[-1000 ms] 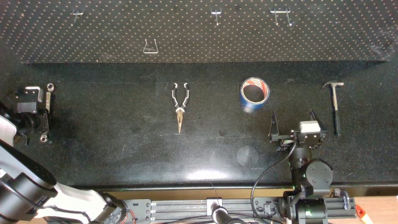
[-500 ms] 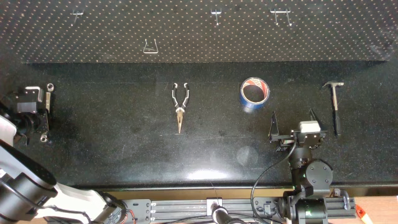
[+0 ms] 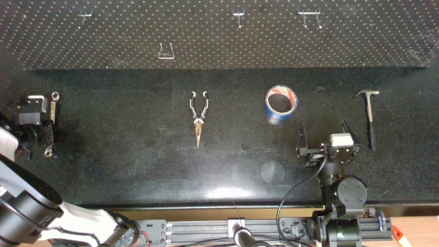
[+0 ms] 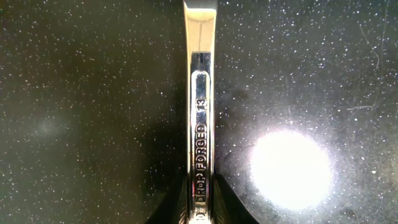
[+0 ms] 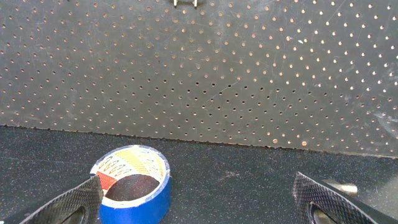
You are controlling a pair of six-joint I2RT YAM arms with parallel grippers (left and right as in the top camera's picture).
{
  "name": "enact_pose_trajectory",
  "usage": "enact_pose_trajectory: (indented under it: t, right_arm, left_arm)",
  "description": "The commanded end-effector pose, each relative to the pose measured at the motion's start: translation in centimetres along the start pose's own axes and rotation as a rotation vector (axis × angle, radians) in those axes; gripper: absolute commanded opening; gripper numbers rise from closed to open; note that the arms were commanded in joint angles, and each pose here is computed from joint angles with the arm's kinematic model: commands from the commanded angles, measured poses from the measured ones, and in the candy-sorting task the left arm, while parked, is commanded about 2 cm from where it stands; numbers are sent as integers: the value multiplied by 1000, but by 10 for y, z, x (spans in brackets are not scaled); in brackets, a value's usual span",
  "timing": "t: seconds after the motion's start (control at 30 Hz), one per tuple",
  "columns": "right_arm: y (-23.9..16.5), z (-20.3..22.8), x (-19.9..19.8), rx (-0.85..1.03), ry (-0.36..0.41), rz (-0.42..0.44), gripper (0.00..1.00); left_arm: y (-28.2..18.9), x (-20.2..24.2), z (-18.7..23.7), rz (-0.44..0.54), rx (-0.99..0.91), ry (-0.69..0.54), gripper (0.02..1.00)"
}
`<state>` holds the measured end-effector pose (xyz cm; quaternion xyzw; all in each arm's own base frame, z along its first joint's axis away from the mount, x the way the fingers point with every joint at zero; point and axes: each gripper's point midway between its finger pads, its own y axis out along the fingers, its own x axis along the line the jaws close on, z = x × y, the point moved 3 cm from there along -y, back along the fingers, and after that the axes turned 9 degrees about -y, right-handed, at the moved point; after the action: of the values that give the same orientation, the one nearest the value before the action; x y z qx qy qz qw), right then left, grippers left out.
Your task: Place Tools Onto Pegboard
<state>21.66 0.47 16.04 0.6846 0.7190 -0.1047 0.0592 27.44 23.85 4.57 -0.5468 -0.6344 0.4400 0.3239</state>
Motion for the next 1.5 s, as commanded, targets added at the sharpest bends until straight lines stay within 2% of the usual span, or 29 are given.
enact_pose_trajectory:
  t: [0.03, 0.27, 1.2, 1.5]
  right_arm:
    - [0, 1, 0, -2, 12, 0, 989]
    - [0, 1, 0, -2, 12, 0, 991]
    - [0, 1, 0, -2, 12, 0, 989]
    - [0, 1, 0, -2, 12, 0, 989]
  left_arm:
    - [5, 4, 0, -2, 13, -7, 119]
    - [5, 4, 0, -2, 13, -7, 82]
    - [5, 4, 0, -2, 13, -7, 80]
    - [5, 4, 0, -2, 13, -7, 36]
